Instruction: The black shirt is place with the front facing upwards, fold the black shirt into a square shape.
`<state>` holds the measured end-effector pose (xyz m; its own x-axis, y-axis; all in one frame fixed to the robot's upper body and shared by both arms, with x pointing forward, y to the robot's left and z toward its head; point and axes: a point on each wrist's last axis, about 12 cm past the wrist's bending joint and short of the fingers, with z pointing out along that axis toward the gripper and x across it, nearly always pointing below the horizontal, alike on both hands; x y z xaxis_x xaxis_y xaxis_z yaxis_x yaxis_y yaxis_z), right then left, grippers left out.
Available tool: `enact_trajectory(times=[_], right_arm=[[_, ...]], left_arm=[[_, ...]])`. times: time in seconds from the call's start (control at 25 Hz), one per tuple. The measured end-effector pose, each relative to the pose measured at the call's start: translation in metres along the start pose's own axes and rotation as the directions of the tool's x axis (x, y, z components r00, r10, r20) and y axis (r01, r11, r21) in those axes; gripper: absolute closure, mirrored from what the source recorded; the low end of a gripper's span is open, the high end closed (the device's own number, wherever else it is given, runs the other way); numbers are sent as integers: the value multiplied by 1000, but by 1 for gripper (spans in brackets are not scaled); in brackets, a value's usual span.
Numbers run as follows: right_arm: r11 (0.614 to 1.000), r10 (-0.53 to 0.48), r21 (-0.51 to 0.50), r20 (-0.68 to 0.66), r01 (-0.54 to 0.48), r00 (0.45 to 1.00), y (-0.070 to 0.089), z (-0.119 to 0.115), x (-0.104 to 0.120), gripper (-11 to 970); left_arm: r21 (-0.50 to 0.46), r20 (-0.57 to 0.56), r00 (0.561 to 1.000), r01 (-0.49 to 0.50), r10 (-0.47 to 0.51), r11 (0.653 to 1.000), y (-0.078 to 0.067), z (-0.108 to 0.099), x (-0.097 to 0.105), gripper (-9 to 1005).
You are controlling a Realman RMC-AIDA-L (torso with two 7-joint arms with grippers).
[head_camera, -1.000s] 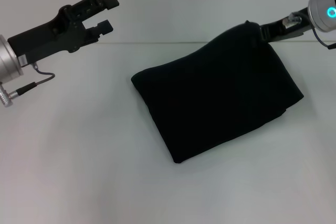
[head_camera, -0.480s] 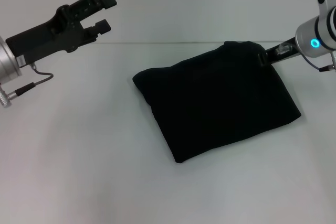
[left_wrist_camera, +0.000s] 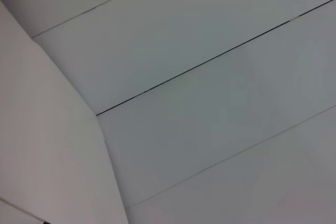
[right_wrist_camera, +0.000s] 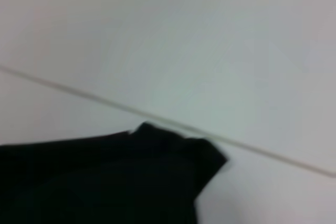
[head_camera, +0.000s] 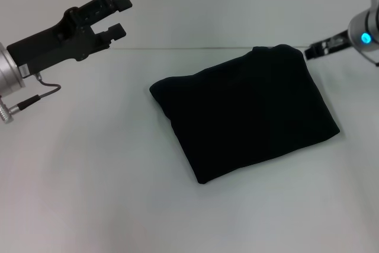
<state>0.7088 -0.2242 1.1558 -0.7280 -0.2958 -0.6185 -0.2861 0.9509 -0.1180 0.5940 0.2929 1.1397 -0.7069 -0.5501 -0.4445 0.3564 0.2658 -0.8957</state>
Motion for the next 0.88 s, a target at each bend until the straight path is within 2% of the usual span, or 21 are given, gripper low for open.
enact_trajectory(times=[0.16,0.32,0.44,0.56,0.88], right_arm=[[997,74,-8,46,-74,996,-11,-10,-14,533],[984,128,-134,58,-119,990,-11,-27,-19,338],[945,168,-291,42,-149,985,0,-31,-15,342],[911,200,-369,9,-183,980,8,-26,-4,346],[948,205,-256,29,-191,978,21,10,20,345]], left_arm=[[5,-2,1000,-1,1,1000,-1,1,0,94],[5,-2,1000,1,-1,1000,-1,1,0,94],[4,1,1000,2,-2,1000,0,0,0,94],[4,8,1000,2,-2,1000,0,-2,-1,94],[2,12,1000,-3,2,1000,-1,0,-3,94]])
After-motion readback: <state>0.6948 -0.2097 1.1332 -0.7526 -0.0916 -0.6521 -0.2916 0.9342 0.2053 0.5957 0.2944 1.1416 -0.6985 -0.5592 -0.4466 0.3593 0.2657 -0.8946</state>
